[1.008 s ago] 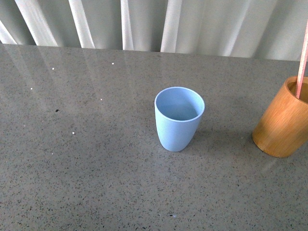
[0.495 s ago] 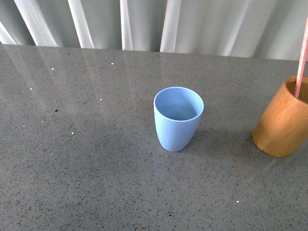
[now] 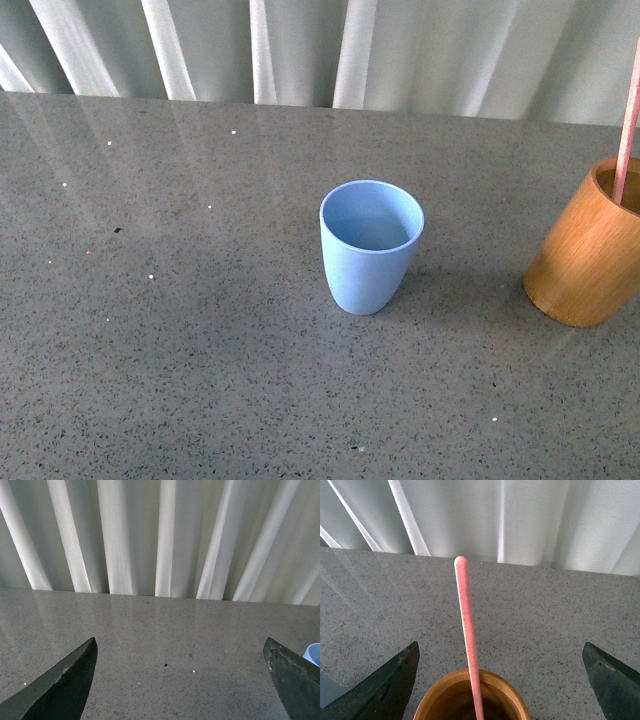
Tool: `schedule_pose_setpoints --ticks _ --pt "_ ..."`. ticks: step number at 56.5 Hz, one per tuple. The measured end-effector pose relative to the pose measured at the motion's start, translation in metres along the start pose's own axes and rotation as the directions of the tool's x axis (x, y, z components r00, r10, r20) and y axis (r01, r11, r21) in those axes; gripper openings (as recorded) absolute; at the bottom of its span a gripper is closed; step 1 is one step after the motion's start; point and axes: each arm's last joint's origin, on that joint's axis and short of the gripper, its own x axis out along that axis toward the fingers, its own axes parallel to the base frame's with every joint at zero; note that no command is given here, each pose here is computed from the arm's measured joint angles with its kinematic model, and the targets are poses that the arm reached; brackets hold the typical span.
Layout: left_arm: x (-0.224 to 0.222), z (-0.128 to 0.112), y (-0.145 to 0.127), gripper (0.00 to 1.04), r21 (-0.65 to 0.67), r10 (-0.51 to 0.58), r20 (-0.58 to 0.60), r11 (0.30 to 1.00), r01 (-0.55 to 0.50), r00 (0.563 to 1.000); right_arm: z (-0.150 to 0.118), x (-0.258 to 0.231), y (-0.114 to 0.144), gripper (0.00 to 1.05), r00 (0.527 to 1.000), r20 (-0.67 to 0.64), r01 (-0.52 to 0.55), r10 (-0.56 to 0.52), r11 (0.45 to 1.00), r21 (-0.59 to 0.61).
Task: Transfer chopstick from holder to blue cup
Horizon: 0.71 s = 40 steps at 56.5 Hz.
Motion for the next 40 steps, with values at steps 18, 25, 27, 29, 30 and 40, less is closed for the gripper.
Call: schedule_pose_setpoints --ticks 18,25,27,29,30,40 --pt "0.0 0.0 0.0 0.98 0.0 0.0 0.0 1.0 0.0 1.0 0.001 0.027 0.004 0.95 1.0 -0.016 -0.001 0.001 1.0 -0.009" --pt "0.0 0.0 0.0 0.98 0.0 0.0 0.0 1.0 0.0 1.0 0.003 0.035 0.006 0.95 1.0 -0.015 -0.008 0.008 1.0 -0.015" --pt "0.0 0.0 0.0 0.98 0.0 0.0 0.0 1.0 0.0 1.0 0.004 0.037 0.007 0.95 1.0 -0.014 -0.012 0.011 1.0 -0.017" --pt "0.0 0.0 0.0 0.98 0.0 0.0 0.0 1.0 0.0 1.0 0.005 0.039 0.008 0.95 1.0 -0.013 -0.011 0.01 1.0 -0.019" --pt "0.0 0.0 0.0 0.98 0.0 0.0 0.0 1.0 0.0 1.0 0.005 0.04 0.008 0.95 1.0 -0.012 -0.01 0.01 1.0 -0.019" --pt "0.0 0.0 0.0 0.98 0.0 0.0 0.0 1.0 0.0 1.0 0.007 0.052 0.011 0.95 1.0 -0.018 -0.026 0.026 1.0 -0.017"
